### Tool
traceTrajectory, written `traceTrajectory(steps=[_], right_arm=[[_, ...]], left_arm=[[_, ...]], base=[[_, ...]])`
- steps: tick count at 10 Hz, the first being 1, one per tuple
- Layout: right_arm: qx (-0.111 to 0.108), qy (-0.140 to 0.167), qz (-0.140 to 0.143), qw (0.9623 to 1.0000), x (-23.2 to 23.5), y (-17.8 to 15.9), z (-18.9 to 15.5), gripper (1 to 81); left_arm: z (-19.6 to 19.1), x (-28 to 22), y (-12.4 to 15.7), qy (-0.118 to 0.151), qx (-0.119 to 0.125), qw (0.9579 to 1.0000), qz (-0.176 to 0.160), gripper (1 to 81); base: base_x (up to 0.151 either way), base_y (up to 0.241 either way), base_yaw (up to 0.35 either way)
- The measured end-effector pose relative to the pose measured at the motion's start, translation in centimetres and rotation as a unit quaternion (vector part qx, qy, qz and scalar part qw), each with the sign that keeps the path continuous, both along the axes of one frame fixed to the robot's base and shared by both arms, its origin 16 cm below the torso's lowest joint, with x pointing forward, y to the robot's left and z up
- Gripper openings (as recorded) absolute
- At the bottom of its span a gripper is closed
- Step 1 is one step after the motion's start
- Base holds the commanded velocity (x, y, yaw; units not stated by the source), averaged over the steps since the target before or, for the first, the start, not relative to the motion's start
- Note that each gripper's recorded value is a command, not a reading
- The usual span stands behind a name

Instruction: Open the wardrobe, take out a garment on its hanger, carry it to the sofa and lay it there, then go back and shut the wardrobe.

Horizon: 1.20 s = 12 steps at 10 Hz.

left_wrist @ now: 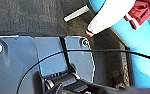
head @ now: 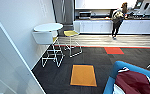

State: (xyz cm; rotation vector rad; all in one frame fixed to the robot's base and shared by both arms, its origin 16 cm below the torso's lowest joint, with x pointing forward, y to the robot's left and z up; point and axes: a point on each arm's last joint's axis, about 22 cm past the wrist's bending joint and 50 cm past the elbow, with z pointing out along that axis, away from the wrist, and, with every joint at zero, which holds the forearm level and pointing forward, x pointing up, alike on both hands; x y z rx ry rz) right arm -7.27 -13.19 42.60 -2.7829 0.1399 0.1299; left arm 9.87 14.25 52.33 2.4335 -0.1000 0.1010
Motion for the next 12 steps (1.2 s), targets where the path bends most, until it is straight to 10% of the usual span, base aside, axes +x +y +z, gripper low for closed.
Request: traceTrajectory(steps=[12], right_arm=[[0.000,-0.003,0.000,1.0000,0.4,0.0,-0.1,81.1]], left_arm=[[-1.3,-2.0,0.5,0.004,0.017,0.9998,-0.012,81.1]], base=[[0.000,0.000,0.327]])
